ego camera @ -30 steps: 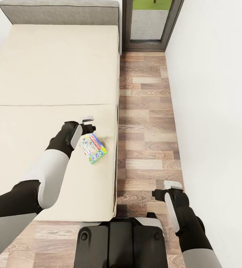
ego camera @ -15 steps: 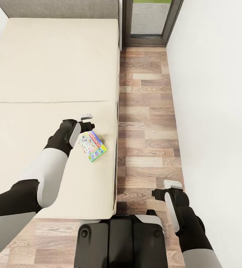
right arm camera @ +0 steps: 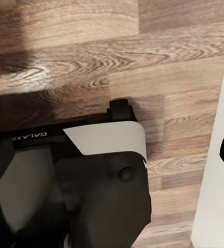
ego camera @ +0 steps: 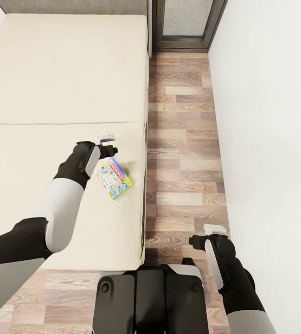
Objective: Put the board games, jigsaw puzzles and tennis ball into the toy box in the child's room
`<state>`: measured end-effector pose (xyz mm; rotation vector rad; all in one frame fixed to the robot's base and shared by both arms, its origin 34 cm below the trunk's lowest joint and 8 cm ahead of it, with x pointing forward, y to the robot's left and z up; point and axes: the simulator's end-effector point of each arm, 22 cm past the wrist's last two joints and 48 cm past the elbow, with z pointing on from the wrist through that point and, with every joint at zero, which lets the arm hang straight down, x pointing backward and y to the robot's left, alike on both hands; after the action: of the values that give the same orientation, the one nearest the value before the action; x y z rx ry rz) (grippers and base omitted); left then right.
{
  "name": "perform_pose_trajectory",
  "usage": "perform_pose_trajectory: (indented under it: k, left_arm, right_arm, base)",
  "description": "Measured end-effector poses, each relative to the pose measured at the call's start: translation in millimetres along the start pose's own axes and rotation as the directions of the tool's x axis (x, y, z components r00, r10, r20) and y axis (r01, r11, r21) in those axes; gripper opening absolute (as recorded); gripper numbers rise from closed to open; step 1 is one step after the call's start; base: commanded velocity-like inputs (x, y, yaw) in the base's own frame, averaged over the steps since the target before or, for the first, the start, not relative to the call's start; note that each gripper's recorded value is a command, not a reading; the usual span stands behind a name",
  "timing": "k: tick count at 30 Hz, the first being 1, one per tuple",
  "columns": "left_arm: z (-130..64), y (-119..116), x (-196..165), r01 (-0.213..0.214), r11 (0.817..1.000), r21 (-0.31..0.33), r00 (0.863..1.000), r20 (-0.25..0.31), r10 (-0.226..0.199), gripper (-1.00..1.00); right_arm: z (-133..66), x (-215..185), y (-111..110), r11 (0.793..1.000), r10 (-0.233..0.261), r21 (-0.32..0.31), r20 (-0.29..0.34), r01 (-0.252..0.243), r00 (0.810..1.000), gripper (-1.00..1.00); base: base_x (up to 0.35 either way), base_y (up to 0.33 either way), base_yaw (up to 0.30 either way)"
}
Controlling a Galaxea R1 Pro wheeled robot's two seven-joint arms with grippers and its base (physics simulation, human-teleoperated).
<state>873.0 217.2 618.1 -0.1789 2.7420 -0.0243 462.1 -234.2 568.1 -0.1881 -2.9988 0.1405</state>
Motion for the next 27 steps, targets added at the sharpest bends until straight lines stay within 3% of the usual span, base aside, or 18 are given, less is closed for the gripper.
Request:
perform_pose_trajectory:
  k: [5,14,27]
  left_arm:
    - [1.2,-2.1,-12.9,-0.002,1.000,0.000,1.000,0.010,0.002,1.00]
    - [14.8,-1.9,5.9,-0.011,1.000,-0.003,0.999,-0.039,0.011,1.00]
    - [26.9,-1.9,20.0,-0.012,1.000,-0.004,0.998,-0.062,0.012,1.00]
  right_arm:
    - [3.4,3.3,-0.4,1.000,0.000,0.001,-0.009,0.000,1.000,1.00]
    - [9.3,8.8,-0.8,1.000,-0.001,0.003,-0.023,0.001,1.000,1.00]
    - [17.6,17.2,-0.8,1.000,-0.002,0.005,-0.043,0.003,0.999,1.00]
  base:
    - [0.000,0.000,0.000]
    - [0.000,0.000,0.000]
    - [0.000,0.000,0.000]
